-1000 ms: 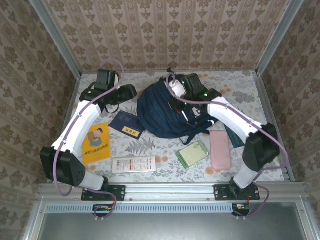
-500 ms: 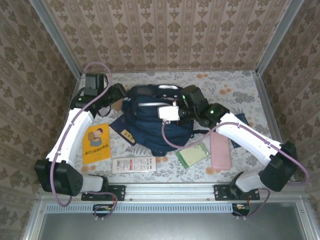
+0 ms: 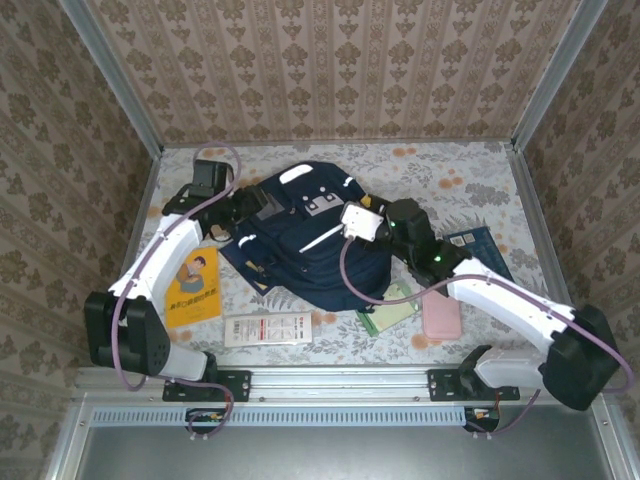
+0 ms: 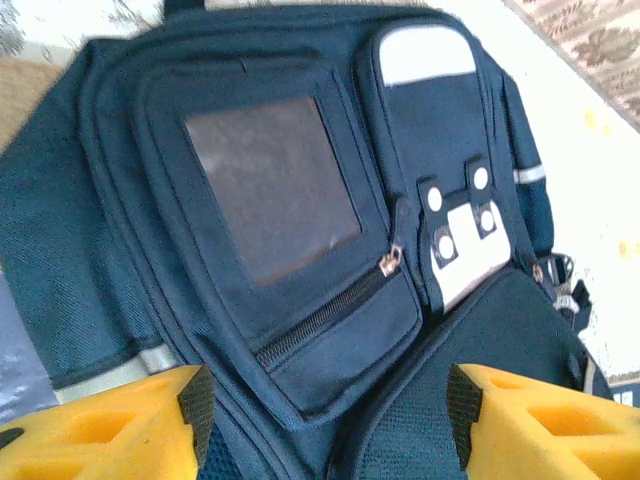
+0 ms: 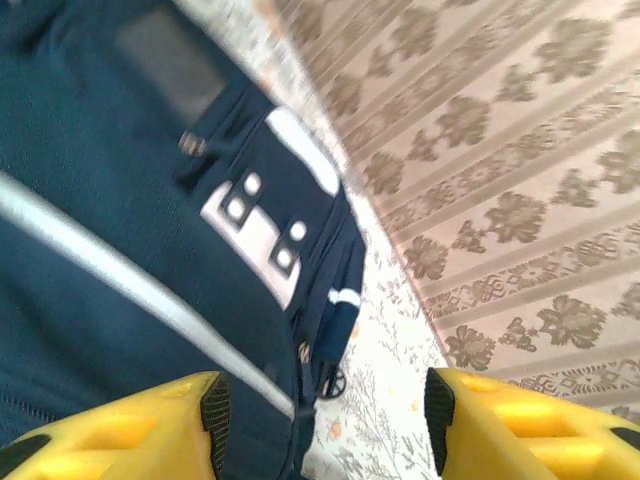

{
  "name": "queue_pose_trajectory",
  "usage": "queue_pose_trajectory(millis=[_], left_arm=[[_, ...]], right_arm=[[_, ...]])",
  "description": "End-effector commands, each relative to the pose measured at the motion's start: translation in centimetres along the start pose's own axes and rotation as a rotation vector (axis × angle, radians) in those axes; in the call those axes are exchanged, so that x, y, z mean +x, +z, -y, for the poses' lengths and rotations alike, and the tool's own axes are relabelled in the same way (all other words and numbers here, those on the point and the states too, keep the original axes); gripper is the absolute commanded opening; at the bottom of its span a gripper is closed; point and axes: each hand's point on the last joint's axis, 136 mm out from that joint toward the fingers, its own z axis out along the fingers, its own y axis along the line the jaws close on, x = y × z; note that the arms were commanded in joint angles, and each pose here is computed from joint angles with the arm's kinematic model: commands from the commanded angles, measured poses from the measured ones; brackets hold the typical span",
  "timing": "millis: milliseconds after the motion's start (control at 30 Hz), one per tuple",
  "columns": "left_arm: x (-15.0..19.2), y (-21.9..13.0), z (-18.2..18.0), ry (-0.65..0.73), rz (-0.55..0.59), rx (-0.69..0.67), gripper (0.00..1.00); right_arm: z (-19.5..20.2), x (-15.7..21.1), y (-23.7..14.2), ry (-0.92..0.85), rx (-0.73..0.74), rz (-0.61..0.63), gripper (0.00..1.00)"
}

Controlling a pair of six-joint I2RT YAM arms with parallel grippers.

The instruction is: Pack the student bag

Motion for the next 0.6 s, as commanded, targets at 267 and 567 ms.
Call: queue_pose_trajectory(millis=[267,567], left_arm=[[5.5,-1.1,-2.5,0.058,-0.094,-0.044,0.65],[7.6,-3.7,-4.1,0.1,-0.083,-0.064,0.65]], right_arm=[[-1.5,1.8,-1.4,0.866,-0.133,-0.271,0.44],[-10.0,-0.9,-0.7,0.36,-0.363,-0.373,0.66]])
